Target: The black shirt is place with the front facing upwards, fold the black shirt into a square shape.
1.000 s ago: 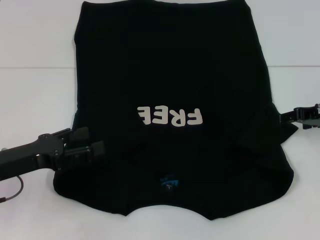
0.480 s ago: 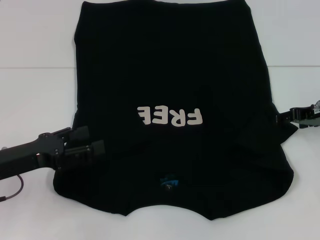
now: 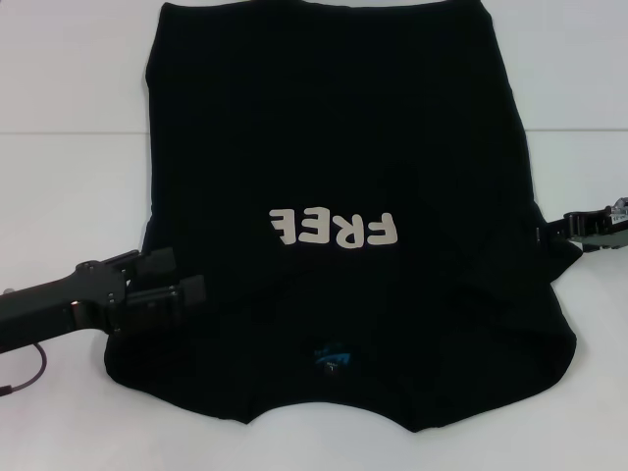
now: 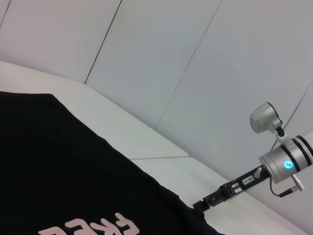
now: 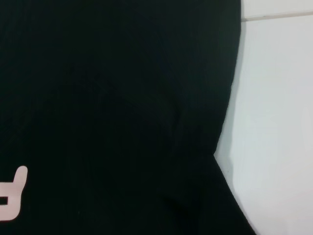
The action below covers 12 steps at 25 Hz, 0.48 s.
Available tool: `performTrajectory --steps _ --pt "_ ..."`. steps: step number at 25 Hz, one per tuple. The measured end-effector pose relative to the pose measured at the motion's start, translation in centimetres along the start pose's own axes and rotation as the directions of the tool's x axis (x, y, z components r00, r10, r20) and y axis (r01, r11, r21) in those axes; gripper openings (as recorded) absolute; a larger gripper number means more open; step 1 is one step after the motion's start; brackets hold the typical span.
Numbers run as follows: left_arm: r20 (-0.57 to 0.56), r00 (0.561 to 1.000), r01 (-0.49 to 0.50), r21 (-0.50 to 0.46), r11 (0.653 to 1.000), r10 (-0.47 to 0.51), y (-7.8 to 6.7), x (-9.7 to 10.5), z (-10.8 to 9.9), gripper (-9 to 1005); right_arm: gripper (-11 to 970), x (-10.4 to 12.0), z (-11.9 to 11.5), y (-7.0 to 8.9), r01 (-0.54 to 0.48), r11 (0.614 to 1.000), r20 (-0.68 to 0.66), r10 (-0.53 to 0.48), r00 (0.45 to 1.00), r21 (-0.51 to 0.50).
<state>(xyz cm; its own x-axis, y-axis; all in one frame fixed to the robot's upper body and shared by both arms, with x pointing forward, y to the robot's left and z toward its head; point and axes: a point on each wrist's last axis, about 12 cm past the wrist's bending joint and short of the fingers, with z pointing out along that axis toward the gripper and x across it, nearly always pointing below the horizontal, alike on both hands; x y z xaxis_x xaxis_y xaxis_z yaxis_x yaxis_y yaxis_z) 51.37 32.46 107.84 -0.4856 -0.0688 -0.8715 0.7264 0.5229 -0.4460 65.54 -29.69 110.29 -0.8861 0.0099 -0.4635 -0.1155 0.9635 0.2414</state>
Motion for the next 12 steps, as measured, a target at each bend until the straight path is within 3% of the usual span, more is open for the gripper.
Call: performTrajectory --steps 12 --pt "0.000 1.000 0.000 0.000 1.000 0.000 0.00 0.00 0.00 905 858 -0.21 0.15 0.80 0.012 1.000 -0.005 -0.012 1.000 -0.017"
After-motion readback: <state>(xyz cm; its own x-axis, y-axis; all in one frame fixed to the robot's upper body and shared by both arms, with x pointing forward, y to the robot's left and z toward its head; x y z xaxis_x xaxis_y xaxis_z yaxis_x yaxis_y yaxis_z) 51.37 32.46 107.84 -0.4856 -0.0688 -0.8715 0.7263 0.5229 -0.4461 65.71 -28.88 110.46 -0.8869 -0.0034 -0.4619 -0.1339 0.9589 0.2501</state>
